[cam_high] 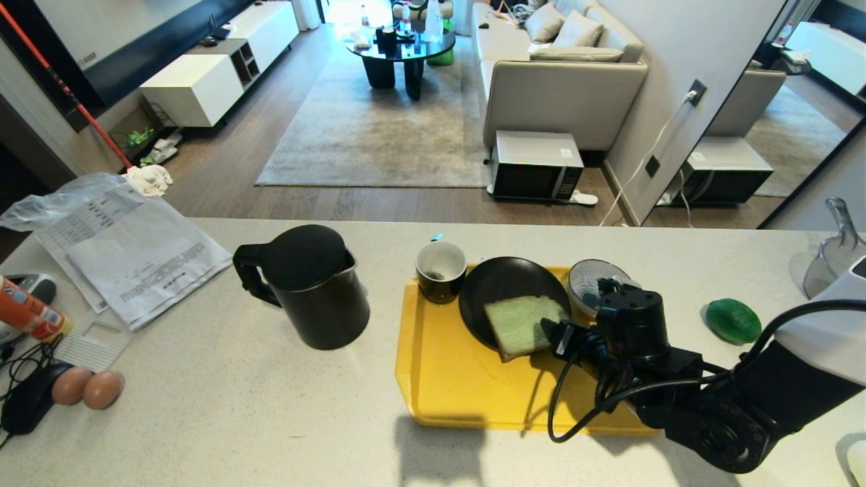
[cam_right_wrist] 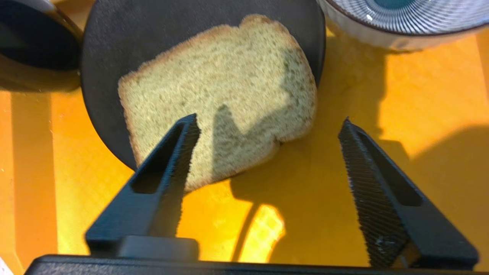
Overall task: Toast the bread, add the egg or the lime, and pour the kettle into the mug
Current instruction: Put the baked bread on a plate, then pick up the egg
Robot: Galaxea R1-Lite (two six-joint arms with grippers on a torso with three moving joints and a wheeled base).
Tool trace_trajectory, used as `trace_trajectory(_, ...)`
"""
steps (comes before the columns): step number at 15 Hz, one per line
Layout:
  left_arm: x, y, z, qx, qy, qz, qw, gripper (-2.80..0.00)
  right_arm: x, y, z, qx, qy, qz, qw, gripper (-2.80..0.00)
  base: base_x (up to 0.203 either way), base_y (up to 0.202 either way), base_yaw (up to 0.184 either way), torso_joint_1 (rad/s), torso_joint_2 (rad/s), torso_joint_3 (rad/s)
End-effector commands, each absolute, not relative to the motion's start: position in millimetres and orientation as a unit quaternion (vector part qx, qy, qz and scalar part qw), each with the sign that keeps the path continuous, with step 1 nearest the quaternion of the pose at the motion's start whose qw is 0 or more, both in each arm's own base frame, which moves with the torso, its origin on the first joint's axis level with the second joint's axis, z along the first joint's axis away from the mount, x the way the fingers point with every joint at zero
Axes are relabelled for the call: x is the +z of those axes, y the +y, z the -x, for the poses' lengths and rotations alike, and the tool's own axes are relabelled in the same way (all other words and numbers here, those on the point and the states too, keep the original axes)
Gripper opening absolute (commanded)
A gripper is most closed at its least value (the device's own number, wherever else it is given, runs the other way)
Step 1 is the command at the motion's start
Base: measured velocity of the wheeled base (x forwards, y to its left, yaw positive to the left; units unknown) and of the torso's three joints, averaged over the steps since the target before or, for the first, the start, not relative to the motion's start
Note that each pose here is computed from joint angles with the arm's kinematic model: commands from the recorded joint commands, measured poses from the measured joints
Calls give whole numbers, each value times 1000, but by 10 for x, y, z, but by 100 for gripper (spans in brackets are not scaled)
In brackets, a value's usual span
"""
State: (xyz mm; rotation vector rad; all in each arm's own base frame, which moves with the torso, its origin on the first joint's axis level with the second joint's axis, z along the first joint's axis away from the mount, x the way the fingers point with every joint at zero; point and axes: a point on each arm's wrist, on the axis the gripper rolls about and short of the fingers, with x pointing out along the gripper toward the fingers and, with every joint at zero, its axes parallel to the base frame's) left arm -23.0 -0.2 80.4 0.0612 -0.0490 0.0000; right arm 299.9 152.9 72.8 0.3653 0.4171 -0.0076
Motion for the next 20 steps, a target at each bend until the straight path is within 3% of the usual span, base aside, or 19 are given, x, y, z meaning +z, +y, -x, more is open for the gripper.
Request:
trace_trajectory(1,758,-2,218,0,-18,-31,999,-280,766,1500,-2944,-5,203,-184,962,0,0,0,0,0,0,0)
trace_trajectory(5,758,-2,218,0,-18,-31,999,-280,1025,1379,-2716,9,182,-196,964,0,0,0,0,0,0,0)
trace_trajectory(12,758,-2,218,0,-18,-31,999,-280,1548,911,-1868,68,115,-215,967,0,0,0,0,0,0,0)
trace_trajectory(20,758,-2,218,0,-18,-31,999,-280,1799,292,-1221,38,-13,-132,990,0,0,0,0,0,0,0)
